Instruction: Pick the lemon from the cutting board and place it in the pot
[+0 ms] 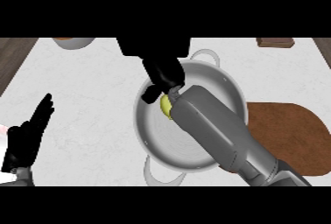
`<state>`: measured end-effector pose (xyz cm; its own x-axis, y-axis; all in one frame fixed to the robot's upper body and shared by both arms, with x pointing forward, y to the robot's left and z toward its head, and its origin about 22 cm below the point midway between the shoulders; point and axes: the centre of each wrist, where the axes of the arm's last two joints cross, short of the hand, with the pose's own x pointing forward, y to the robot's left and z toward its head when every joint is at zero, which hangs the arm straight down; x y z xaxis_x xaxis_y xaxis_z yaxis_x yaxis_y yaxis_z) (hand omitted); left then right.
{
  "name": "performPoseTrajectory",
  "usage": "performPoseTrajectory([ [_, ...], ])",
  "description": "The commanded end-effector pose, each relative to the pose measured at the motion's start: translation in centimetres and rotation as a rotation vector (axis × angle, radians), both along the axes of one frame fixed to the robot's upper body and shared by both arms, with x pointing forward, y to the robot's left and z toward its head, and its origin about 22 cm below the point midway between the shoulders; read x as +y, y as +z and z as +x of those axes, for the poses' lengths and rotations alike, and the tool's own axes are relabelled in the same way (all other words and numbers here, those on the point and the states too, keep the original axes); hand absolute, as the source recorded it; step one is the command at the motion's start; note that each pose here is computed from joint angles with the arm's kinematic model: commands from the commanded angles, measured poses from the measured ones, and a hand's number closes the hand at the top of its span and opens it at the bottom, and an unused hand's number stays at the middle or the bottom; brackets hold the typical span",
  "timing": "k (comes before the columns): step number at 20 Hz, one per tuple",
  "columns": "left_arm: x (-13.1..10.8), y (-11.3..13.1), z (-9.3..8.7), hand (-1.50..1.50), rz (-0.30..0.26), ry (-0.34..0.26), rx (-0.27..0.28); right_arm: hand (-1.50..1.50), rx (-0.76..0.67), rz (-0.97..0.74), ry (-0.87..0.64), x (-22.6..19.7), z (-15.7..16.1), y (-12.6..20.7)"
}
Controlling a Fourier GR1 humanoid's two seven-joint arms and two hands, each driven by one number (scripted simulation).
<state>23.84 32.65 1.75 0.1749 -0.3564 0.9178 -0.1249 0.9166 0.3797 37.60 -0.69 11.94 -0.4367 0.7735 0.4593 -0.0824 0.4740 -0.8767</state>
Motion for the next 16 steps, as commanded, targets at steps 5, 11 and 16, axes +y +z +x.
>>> performPoseTrajectory([
  [5,0.2,0.5,-0.4,0.0,0.001,0.018,0.014,-1.5,-0.047,0.482,0.018,-2.0,-0.2,1.9],
  [11,-0.4,-1.4,-0.7,0.0,-0.017,0.029,-0.002,-1.5,0.07,0.526,0.061,-3.4,-0.3,4.3],
  [16,1.3,-0.1,-0.3,0.0,-0.009,0.047,0.0,-1.5,0.132,0.581,0.085,-9.1,-3.1,4.5],
])
